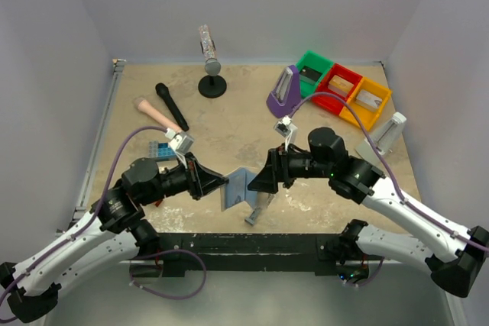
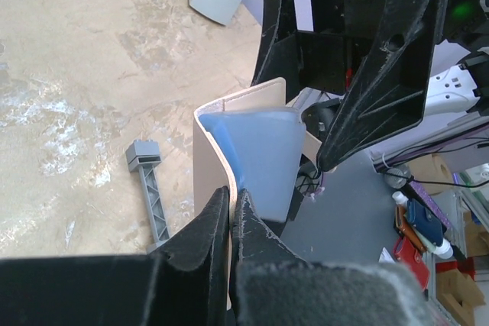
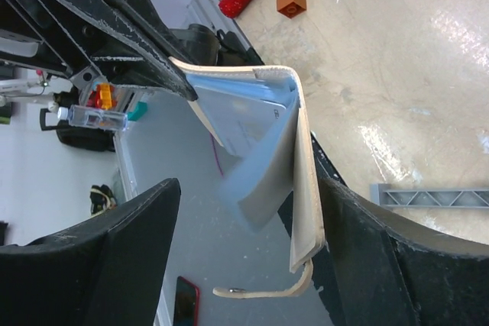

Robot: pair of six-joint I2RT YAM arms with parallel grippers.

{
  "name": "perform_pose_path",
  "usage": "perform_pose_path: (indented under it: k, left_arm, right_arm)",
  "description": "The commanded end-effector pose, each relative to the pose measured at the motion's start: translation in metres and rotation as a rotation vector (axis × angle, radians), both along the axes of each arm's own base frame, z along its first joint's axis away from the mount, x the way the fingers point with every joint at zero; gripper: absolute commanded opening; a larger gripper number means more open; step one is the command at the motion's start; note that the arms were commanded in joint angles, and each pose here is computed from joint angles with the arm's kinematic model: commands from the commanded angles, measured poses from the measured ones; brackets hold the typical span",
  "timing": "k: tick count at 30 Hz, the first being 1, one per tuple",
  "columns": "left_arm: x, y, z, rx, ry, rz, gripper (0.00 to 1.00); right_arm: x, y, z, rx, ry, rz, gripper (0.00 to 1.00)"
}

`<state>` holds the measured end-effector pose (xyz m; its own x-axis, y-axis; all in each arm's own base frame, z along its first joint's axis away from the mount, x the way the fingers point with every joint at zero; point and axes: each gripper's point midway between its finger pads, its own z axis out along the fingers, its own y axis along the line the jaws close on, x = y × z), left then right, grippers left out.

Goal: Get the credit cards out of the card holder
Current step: Place the card holder at the center of the board.

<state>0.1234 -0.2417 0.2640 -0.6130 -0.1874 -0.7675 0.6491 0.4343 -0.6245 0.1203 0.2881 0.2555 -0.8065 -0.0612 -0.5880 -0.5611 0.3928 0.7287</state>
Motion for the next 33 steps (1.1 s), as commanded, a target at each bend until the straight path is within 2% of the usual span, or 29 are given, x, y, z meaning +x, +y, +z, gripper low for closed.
perform_pose_path:
  k: [1,5,9,12,17,19,22,24,27,29,31,33]
  left_arm:
    - [-0.002,0.001,0.028,-0.060,-0.058,0.000,0.00]
    - [-0.003,0.000,0.033,-0.076,-0.065,-0.013,0.00]
    - [-0.007,-0.003,0.036,-0.089,-0.065,-0.039,0.00]
    - [-0.010,-0.003,0.037,-0.099,-0.071,-0.051,0.00]
    - [-0.011,-0.001,0.035,-0.116,-0.084,-0.049,0.00]
    - [-0.010,0.000,0.031,-0.121,-0.084,-0.040,0.00]
    - [-0.010,-0.002,0.025,-0.139,-0.076,-0.039,0.00]
    - [-0.010,-0.003,0.022,-0.156,-0.074,-0.041,0.00]
    - [-0.012,-0.006,0.025,-0.205,-0.090,-0.062,0.27]
    - [-0.014,-0.008,0.027,-0.235,-0.096,-0.080,0.41]
    - [-0.017,-0.009,0.029,-0.263,-0.103,-0.098,0.52]
    - [-0.018,-0.010,0.027,-0.274,-0.099,-0.104,0.59]
  right_arm:
    - [0.006,0.005,0.014,0.034,-0.035,0.001,0.80]
    - [0.012,0.007,0.013,-0.005,-0.036,0.000,0.83]
    - [0.014,0.010,0.015,-0.027,-0.035,0.013,0.81]
    - [0.014,0.012,0.014,-0.032,-0.030,0.024,0.66]
    - [0.011,0.012,0.006,-0.043,-0.012,0.038,0.33]
    - [0.008,0.011,0.003,-0.042,-0.006,0.048,0.22]
    - [0.006,0.010,0.001,-0.043,0.001,0.053,0.01]
    - [0.004,0.009,0.001,-0.042,0.003,0.055,0.00]
    - [0.003,0.008,0.002,-0.040,0.002,0.055,0.00]
    - [0.003,0.007,0.001,-0.045,0.004,0.049,0.00]
    - [0.005,0.005,0.001,-0.051,0.005,0.038,0.00]
    - [0.005,0.004,0.001,-0.057,0.003,0.032,0.00]
